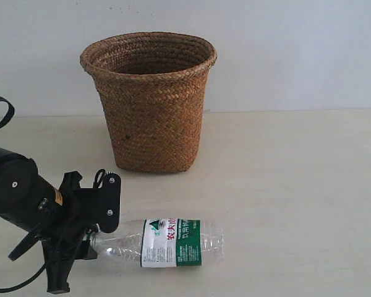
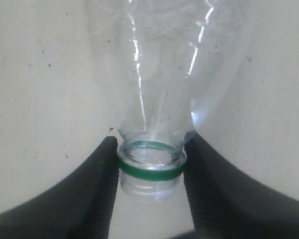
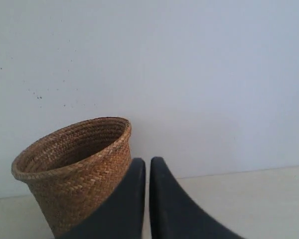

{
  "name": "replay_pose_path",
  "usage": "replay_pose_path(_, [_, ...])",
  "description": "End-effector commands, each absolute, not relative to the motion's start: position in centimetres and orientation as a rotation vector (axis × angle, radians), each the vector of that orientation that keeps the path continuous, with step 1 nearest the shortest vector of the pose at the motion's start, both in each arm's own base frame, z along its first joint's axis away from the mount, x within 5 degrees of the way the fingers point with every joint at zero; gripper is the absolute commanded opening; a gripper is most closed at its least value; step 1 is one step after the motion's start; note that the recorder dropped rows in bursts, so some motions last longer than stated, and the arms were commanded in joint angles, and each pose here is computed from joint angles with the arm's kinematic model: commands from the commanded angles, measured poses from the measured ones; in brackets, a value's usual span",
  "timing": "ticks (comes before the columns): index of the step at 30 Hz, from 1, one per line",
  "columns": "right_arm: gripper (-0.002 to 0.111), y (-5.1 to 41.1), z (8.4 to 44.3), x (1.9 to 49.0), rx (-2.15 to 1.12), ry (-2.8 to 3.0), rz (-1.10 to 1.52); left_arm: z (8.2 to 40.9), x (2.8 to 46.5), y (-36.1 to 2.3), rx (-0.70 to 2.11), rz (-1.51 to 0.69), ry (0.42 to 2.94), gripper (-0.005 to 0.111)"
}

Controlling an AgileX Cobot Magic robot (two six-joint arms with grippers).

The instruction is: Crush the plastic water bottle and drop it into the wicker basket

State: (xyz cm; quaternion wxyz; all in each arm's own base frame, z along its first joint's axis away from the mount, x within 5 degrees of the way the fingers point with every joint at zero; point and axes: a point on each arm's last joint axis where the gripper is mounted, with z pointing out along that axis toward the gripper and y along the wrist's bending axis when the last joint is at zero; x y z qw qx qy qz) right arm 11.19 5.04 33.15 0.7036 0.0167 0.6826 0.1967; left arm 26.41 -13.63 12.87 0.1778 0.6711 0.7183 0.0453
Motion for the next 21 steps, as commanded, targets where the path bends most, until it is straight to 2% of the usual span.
replay_pose_path(1, [0.000,4.6,33.1,10.9,0.080,1.515,0.467,12.9,26.6,-13.6,1.873,0.128,2.042,0.004])
replay_pose_path(10, [0.000,4.1,33.4,10.7,0.094,1.499,0.476,13.0,26.7,-13.7,1.862,0.134,2.030,0.004])
replay_pose_path(16, [0.000,-0.3,35.2,6.8,0.229,1.277,0.455,13.1,26.8,-13.7,1.857,0.141,2.018,0.004])
replay_pose_path(21, [0.000,-3.5,35.8,2.7,0.439,1.054,0.259,14.2,26.8,-13.7,1.829,0.155,1.988,0.004])
